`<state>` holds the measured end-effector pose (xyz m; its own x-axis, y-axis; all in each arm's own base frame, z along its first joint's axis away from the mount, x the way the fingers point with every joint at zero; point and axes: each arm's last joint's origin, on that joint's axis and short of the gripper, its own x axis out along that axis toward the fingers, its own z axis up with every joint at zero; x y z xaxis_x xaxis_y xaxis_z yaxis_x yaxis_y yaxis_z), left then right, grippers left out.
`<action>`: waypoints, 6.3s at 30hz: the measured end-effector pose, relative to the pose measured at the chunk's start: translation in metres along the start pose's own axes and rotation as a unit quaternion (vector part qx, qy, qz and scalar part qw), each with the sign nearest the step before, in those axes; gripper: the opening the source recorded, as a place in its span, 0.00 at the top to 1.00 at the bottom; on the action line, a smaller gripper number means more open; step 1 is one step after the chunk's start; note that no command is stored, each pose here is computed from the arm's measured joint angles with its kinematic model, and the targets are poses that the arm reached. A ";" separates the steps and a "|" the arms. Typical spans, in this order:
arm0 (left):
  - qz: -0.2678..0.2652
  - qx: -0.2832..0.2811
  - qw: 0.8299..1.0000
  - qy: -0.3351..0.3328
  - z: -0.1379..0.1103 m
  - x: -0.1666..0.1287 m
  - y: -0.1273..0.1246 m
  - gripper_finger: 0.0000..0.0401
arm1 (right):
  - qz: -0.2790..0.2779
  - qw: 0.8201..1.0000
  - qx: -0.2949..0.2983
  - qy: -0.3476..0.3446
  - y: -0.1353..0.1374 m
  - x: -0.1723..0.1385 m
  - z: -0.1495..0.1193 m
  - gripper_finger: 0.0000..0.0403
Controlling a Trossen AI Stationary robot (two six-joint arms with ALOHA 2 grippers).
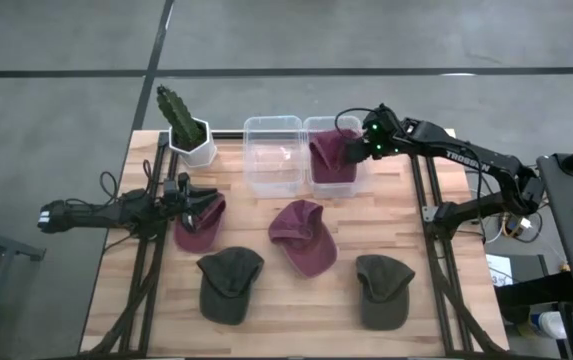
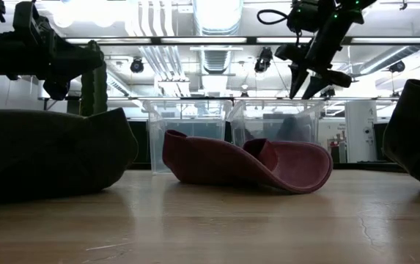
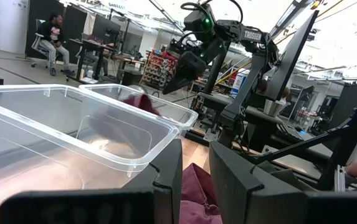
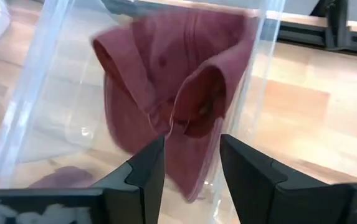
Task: Pick & Place hat
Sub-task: Put the right red cap into the right transparent bin
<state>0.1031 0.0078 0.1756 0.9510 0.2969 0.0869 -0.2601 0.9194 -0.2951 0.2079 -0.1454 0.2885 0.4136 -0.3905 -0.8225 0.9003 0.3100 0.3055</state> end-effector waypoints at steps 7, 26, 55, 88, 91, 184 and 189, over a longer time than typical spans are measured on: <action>0.000 0.000 1.000 0.000 0.000 0.000 0.000 0.82 | 0.005 0.999 -0.028 -0.018 0.004 -0.009 0.007 0.67; 0.000 -0.019 1.000 -0.001 0.000 0.000 0.000 0.82 | 0.082 0.981 -0.162 -0.071 0.012 -0.070 -0.013 0.68; 0.005 -0.041 0.999 -0.003 0.000 0.000 0.000 0.82 | 0.367 0.891 -0.235 -0.129 0.007 -0.086 -0.122 0.73; 0.021 -0.042 0.999 0.017 -0.004 0.000 0.002 0.82 | 0.378 0.889 -0.245 0.079 0.062 -0.045 -0.201 0.82; 0.025 -0.041 0.998 0.027 -0.006 0.000 0.003 0.82 | 0.361 0.896 -0.244 0.091 0.065 -0.036 -0.205 0.83; 0.037 -0.056 0.996 0.058 -0.013 -0.001 0.005 0.82 | 0.152 0.960 -0.183 0.147 0.094 0.089 -0.224 0.49; 0.037 -0.056 0.996 0.058 -0.013 -0.001 0.005 0.82 | 0.151 0.961 -0.177 0.148 0.094 0.090 -0.225 0.66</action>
<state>0.1036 0.0086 0.1621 0.9446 0.3248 -0.0483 -0.3161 0.8596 -0.4015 0.2988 0.0432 0.1357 0.5450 0.0115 -0.8384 0.6204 0.6671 0.4124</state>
